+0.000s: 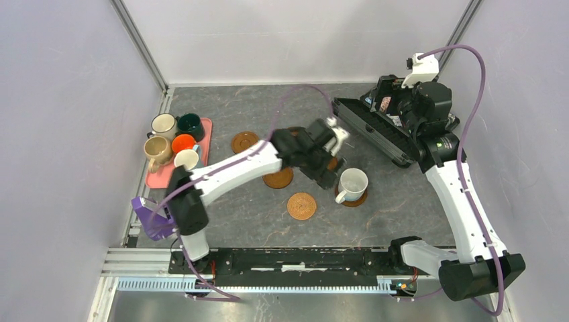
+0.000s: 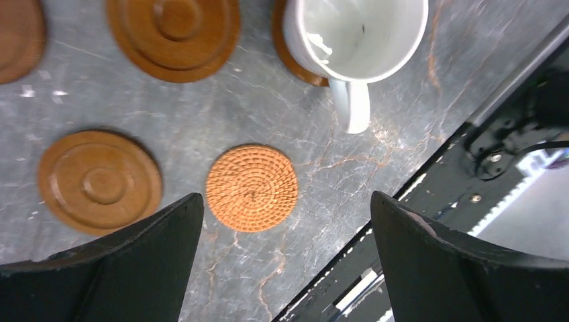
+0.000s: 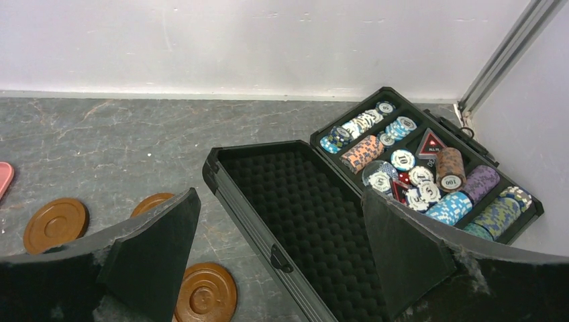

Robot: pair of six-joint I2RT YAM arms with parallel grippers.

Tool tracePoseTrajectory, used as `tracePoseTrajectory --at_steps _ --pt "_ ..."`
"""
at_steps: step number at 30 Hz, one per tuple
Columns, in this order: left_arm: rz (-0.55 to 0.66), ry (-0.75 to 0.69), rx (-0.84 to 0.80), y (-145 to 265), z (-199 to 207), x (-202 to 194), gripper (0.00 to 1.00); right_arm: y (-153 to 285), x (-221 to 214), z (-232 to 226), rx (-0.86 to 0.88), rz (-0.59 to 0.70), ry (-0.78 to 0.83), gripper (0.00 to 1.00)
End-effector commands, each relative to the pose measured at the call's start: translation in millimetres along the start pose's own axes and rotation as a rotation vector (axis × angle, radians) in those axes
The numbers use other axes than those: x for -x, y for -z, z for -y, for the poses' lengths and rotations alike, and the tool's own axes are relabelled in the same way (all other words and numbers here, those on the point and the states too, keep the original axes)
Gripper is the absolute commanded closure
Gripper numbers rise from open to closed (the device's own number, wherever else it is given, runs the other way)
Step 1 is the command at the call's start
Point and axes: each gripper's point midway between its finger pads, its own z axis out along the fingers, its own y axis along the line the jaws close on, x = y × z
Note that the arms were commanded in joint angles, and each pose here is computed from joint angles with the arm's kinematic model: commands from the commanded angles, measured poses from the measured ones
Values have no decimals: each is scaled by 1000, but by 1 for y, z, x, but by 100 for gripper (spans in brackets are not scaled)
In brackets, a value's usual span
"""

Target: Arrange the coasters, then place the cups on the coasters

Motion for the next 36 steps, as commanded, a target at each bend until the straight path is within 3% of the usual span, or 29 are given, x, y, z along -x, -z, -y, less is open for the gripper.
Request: tracePoseTrajectory --at_steps 1,6,10,15,28,36 --pt "179 44 -114 62 -40 35 0 -5 7 -6 33 37 2 2" --pt "326 184 -74 119 -128 45 0 -11 1 -11 68 27 30 2" --pt "333 252 83 158 -198 22 0 -14 -5 -16 102 17 50 2" --pt "156 320 233 187 -267 -43 0 -19 -12 -29 178 7 70 2" --pt "-8 590 571 289 -395 -202 5 -32 -28 -54 317 -34 65 2" --pt "-144 593 653 288 -436 -288 19 -38 -36 -60 343 -58 49 2"
